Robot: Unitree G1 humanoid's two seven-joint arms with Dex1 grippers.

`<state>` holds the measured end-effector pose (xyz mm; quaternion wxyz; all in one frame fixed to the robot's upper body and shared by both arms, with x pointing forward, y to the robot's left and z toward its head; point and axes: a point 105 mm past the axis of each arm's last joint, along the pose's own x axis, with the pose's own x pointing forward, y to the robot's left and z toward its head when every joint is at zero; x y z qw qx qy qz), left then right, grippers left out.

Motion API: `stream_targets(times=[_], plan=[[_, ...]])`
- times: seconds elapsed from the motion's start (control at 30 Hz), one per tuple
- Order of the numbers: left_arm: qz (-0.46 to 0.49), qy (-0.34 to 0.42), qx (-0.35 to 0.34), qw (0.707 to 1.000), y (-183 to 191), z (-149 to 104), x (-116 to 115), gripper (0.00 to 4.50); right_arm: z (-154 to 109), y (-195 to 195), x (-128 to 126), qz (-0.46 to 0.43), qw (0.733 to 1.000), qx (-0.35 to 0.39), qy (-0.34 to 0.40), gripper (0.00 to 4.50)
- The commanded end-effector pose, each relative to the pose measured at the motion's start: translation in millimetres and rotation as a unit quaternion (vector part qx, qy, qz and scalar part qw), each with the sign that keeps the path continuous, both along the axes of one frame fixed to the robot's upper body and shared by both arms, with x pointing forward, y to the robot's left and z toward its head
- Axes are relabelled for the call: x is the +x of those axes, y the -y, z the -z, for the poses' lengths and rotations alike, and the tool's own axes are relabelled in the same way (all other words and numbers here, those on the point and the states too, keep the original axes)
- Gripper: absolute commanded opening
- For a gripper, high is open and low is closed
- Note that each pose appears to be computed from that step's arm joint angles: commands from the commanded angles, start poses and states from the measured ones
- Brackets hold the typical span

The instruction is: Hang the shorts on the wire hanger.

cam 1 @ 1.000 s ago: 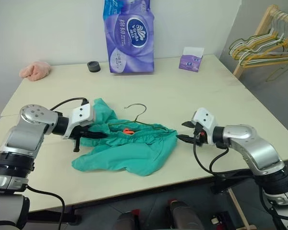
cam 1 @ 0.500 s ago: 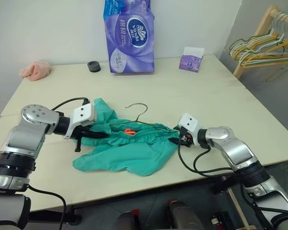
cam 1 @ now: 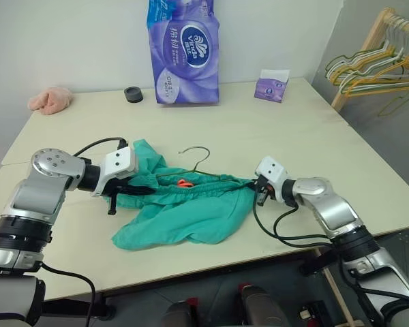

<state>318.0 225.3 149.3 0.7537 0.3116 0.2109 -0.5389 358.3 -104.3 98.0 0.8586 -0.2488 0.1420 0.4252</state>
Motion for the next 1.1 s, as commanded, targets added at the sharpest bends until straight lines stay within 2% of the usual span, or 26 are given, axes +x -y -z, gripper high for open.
stream_targets(times=[0.03, 0.2, 0.43, 0.53, 0.73, 0.9, 1.1], plan=[[-0.012, 0.031, 0.025, 0.999, -10, -13, 5, 0.0, -21, 9, -5, -0.006, 1.0, 0.002, 0.025, 0.05], [-0.013, 0.034, 0.031, 0.999, -12, -11, 7, 0.0, -39, 8, -12, -0.021, 0.999, 0.001, 0.043, 0.05], [0.002, 0.034, -0.001, 0.999, 5, -12, 9, 0.0, -54, -27, -29, -0.073, 0.996, 0.048, 0.028, 0.05], [0.007, 0.033, -0.006, 0.999, 8, -11, 8, 0.0, -53, -26, -34, -0.087, 0.995, 0.033, 0.029, 0.61], [0.018, 0.024, -0.023, 0.999, 16, -10, 5, 0.0, -51, -22, -39, -0.099, 0.994, -0.015, 0.052, 2.65], [0.028, 0.017, -0.029, 0.999, 23, -10, 3, 0.0, -39, -26, -38, -0.109, 0.992, -0.035, 0.047, 2.65], [0.037, 0.015, -0.029, 0.999, 27, -9, 2, 0.0, -24, -39, -24, -0.13, 0.989, -0.068, 0.03, 2.65]])
